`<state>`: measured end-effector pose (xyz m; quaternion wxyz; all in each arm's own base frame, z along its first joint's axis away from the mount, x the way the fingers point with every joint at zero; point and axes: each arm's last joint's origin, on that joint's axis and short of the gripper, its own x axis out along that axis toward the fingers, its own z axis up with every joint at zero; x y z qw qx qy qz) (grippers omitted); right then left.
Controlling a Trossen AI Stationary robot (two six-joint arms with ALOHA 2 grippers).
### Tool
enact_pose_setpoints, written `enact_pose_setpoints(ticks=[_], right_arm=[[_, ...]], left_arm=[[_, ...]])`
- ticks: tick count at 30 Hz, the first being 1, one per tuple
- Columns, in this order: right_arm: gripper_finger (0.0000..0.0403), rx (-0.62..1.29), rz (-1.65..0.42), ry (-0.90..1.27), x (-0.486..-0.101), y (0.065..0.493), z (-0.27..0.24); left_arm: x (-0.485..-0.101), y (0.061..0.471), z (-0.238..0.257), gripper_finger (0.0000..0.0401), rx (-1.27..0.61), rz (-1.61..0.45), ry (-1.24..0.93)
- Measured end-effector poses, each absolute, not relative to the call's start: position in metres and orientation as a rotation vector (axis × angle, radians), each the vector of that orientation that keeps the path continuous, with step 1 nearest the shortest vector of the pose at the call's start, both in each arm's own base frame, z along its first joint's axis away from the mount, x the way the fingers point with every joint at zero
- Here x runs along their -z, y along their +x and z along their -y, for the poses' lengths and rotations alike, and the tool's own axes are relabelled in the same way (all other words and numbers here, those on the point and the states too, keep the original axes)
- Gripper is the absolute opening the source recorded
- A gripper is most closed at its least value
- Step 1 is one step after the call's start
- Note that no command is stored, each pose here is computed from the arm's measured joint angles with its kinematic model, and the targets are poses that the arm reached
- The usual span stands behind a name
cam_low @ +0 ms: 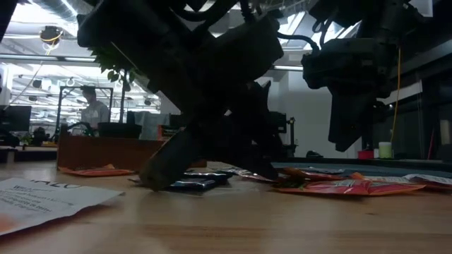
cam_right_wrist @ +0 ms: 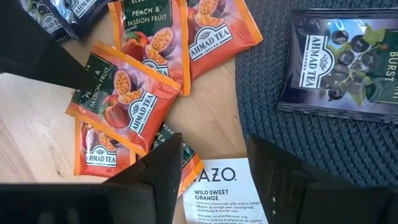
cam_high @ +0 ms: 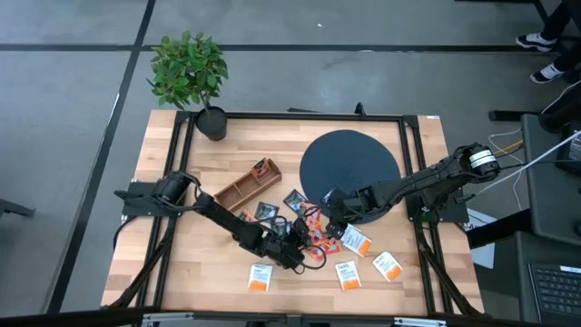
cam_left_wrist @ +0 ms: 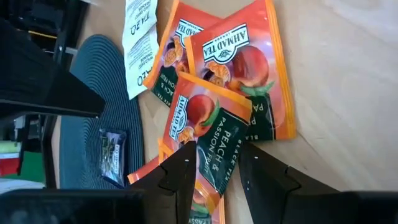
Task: Pick & Place Tea
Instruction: Put the orange tea bag into the right section of the wooden organizer
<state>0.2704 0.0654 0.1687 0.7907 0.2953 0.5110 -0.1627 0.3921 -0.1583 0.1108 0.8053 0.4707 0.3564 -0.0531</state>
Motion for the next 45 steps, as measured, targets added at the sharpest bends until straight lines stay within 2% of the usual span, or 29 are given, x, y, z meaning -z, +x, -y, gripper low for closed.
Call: enact_pose_setpoints(ticks=[9, 20, 35, 40, 45], right_arm=[[0.0181, 0.339, -1.095, 0.626, -0.169, 0.271, -0.066], [0.0181, 0.334, -1.094, 0.62, -0.169, 0.271, -0.066], [0.0181, 0.331, -1.098, 0.611, -0.169, 0.271, -0.066], [0.0181, 0.329, -1.104, 0.602, -0.169, 0.27, -0.065], [0.0181, 0.328, -1.096, 0.586, -0.169, 0.271, -0.065]], left_arm=[[-0.108, 0.394, 0.158, 0.0104, 0.105, -0.758, 0.983], [-0.107, 0.394, 0.158, 0.0005, 0.111, -0.755, 0.915], [-0.112, 0.376, 0.181, 0.0002, 0.013, -0.77, 0.938], [-0.116, 0.363, 0.193, 0.0002, -0.075, -0.779, 0.982], [-0.137, 0.351, 0.201, 0.0002, -0.196, -0.747, 0.996]])
